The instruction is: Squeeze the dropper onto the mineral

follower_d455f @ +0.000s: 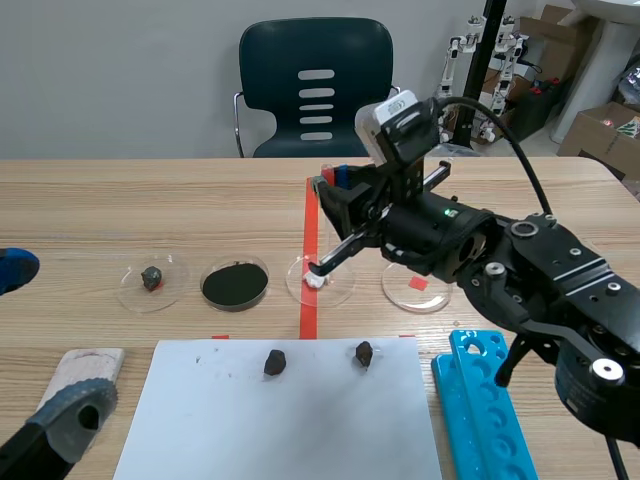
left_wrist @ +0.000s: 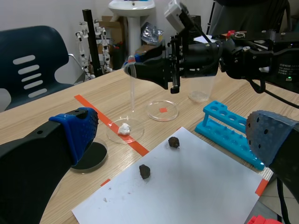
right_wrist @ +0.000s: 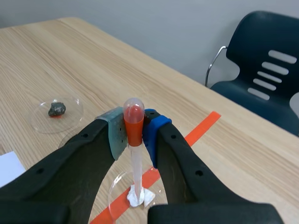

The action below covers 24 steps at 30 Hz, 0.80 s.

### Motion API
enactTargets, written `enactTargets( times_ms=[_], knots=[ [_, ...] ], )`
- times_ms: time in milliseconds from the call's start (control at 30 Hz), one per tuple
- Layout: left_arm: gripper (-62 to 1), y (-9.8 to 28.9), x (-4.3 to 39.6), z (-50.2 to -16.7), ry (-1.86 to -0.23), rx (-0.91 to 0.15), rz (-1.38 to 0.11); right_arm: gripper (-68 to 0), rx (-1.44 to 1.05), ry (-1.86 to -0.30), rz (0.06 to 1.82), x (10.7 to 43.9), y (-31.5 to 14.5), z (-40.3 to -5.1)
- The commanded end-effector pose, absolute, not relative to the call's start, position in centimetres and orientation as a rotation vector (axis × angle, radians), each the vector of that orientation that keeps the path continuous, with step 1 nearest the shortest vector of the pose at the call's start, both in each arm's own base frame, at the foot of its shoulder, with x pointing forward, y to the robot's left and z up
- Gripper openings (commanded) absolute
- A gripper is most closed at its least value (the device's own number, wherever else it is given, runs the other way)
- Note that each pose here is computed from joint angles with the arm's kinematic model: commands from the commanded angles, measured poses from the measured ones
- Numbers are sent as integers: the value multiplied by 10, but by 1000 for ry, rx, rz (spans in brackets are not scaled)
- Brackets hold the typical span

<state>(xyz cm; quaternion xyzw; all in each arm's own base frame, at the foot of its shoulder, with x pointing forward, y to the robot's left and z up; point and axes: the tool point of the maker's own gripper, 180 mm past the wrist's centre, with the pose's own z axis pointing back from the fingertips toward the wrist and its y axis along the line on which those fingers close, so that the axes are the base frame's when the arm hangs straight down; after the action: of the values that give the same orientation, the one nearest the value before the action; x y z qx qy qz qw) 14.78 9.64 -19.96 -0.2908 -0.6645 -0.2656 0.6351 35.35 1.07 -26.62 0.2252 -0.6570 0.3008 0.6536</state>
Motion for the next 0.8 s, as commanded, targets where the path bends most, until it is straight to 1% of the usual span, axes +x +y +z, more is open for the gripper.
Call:
enactTargets(
  times_ms=[0, 467, 767],
  knots=[
    [14, 97, 149, -191, -1549, -672, -599, -588, 520, -1545, 677, 361, 10, -250],
    [14, 97, 149, -191, -1549, -672, -599, -588, 473, -1593, 679, 373, 4, -242],
    [14, 97, 149, -191, -1549, -672, -599, -595, 474, -1587, 673, 373, 6, -249]
  ],
)
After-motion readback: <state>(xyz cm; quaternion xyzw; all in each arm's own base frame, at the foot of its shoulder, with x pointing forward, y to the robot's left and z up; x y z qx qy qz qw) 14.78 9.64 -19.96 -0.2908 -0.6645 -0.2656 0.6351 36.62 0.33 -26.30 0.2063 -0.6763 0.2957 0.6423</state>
